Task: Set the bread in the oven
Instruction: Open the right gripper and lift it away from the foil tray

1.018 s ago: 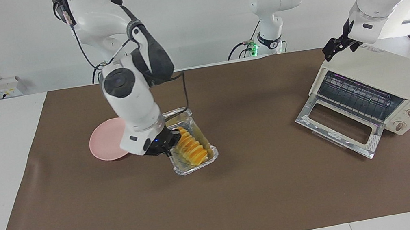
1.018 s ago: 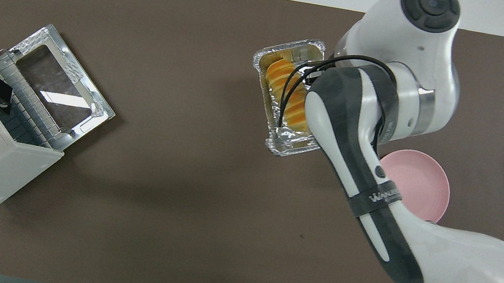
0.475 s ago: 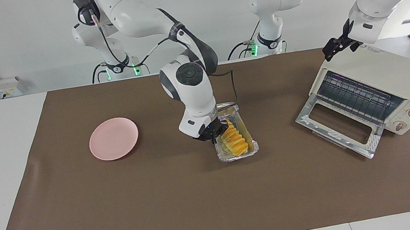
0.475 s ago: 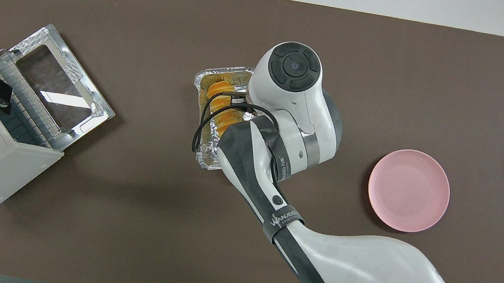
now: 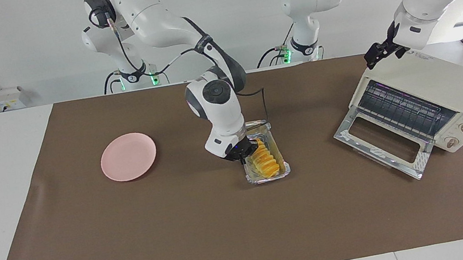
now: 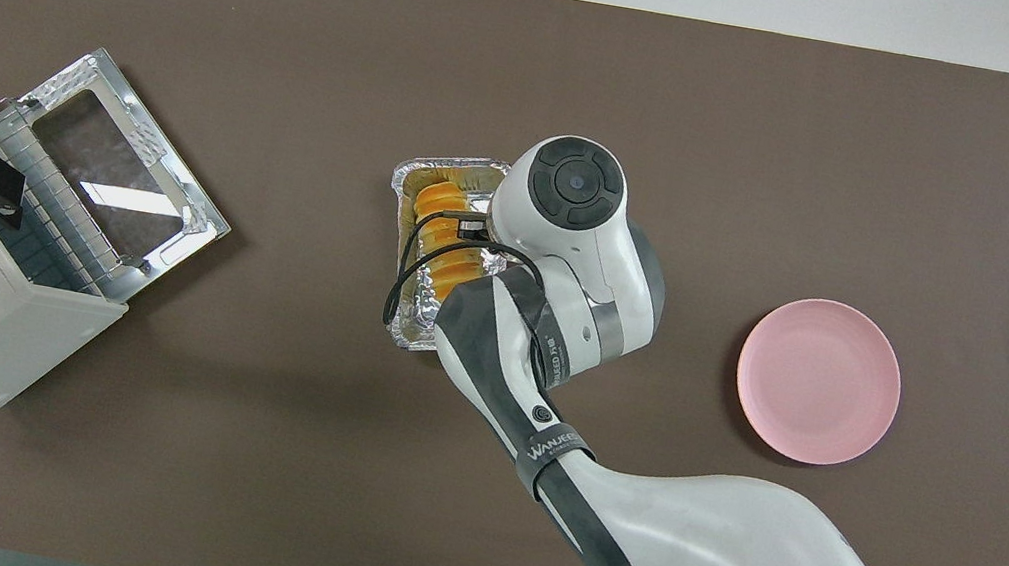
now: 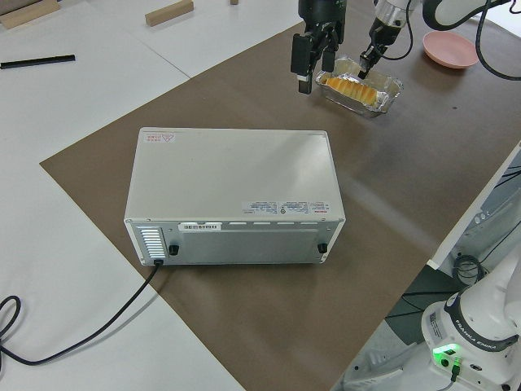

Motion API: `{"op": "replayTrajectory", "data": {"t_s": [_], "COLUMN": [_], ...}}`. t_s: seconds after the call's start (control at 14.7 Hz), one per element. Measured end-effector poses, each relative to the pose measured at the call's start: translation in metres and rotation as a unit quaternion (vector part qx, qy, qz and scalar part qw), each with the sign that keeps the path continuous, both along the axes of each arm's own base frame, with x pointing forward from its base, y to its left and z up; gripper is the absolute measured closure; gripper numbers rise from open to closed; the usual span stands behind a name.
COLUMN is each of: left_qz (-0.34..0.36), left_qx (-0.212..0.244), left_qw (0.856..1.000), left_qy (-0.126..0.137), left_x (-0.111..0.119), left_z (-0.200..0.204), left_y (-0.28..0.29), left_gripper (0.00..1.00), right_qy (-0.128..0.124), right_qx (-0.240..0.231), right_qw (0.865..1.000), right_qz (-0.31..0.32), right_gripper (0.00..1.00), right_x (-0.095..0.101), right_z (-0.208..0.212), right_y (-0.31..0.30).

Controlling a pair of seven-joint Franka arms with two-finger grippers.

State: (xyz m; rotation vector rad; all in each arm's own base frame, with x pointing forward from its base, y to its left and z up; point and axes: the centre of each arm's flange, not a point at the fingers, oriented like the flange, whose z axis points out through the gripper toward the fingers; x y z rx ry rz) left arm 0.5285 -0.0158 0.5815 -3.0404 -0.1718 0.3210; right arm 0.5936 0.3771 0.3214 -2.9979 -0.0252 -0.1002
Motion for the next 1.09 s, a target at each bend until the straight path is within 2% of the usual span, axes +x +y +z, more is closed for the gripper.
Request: {"op": "replayTrajectory", "data": {"t_s": [0.07, 0.2, 0.41, 0.54, 0.68, 0.88, 1.09], "left_qz": [0.0, 0.0, 0.0, 0.0, -0.002, -0.014, -0.031], "left_qx": [0.0, 0.0, 0.0, 0.0, 0.0, -0.019, -0.038], "left_qw": [1.0, 1.0, 1.0, 1.0, 1.0, 1.0, 0.999], "left_qy": [0.0, 0.0, 0.0, 0.0, 0.0, -0.005, -0.005], "left_x": [0.0, 0.0, 0.0, 0.0, 0.0, -0.001, -0.004], "left_z": [0.0, 0.0, 0.0, 0.0, 0.0, 0.005, 0.007], "left_y": [0.0, 0.0, 0.0, 0.0, -0.002, -0.021, -0.045], "left_gripper": [0.0, 0.0, 0.0, 0.0, 0.0, 0.0, 0.0], "right_qy": [-0.003, -0.001, 0.024, 0.036, 0.032, 0.025, 0.021], "right_qx": [0.002, 0.002, -0.009, -0.016, -0.013, -0.013, -0.019], "right_qw": [1.0, 1.0, 0.999, 0.998, 0.997, 0.998, 1.0], "right_qz": [-0.001, -0.008, -0.027, -0.039, -0.064, -0.051, 0.001], "right_gripper": [0.93, 0.74, 0.41, 0.22, 0.02, 0.0, 0.0], "right_x": [-0.001, -0.002, -0.003, 0.008, 0.028, 0.048, 0.053], "right_z": [-0.001, -0.001, 0.014, 0.042, 0.078, 0.128, 0.17], "right_y": [-0.001, -0.003, -0.007, -0.021, -0.059, -0.143, -0.229]}}
